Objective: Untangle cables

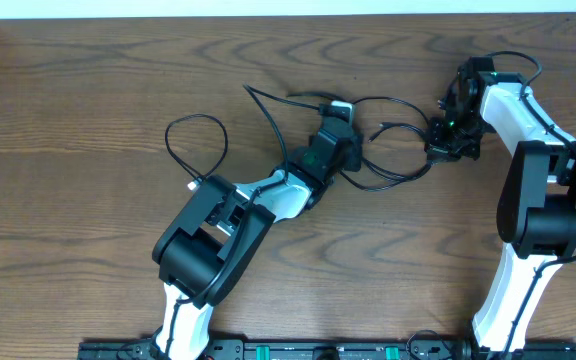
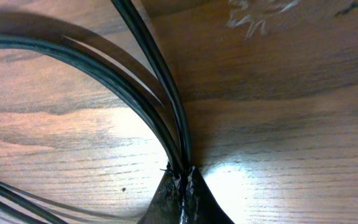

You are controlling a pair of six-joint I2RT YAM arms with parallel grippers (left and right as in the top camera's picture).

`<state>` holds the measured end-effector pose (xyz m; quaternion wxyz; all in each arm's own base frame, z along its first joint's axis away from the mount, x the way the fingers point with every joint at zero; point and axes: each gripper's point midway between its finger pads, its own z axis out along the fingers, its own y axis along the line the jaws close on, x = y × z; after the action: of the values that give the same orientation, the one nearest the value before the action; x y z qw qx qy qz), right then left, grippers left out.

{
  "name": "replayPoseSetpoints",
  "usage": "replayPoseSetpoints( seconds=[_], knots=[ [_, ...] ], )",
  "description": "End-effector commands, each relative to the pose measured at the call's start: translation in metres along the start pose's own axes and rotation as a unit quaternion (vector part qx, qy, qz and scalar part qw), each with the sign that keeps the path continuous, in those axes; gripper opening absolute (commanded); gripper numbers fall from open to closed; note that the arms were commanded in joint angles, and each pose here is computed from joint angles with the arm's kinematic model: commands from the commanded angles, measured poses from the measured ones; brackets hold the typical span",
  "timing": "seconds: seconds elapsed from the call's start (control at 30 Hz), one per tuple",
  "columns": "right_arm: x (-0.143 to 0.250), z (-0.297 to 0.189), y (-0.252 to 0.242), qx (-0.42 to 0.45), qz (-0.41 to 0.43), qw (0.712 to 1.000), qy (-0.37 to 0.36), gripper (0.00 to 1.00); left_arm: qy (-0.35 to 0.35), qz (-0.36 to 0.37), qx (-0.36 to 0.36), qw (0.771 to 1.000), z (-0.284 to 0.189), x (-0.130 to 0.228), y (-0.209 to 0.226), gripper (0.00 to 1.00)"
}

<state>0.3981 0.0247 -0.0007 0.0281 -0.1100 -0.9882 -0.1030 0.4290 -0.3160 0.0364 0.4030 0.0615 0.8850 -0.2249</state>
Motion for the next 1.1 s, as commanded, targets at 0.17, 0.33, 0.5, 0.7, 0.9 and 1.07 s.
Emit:
replayPoseSetpoints(
  seconds=[0.17, 0.33, 0.5, 0.7, 0.9, 1.07],
  knots=[
    [0.017, 0.019, -0.025, 0.067, 0.004, 0.997, 0.037, 0.01, -0.045, -0.032, -0.039, 0.998, -0.019, -0.044, 0.024, 0.07],
    [0.011, 0.005, -0.076, 0.207, 0.081, 0.975, 0.001, 0.01, -0.066, -0.044, -0.038, 0.996, -0.078, -0.095, 0.022, 0.07],
    [0.009, 0.002, -0.088, 0.219, 0.117, 0.969, -0.008, 0.01, -0.086, -0.068, -0.093, 0.99, -0.156, -0.134, 0.059, 0.07],
    [0.006, -0.002, -0.104, 0.219, 0.15, 0.964, -0.016, 0.01, -0.091, -0.115, -0.172, 0.974, -0.227, -0.146, 0.125, 0.08],
    [0.003, -0.016, -0.129, 0.214, 0.19, 0.958, -0.023, 0.01, -0.106, -0.152, -0.221, 0.957, -0.262, -0.151, 0.17, 0.08],
    [-0.004, -0.045, -0.135, 0.173, 0.179, 0.967, -0.049, 0.01, -0.119, -0.192, -0.248, 0.942, -0.275, -0.152, 0.199, 0.08]
  ],
)
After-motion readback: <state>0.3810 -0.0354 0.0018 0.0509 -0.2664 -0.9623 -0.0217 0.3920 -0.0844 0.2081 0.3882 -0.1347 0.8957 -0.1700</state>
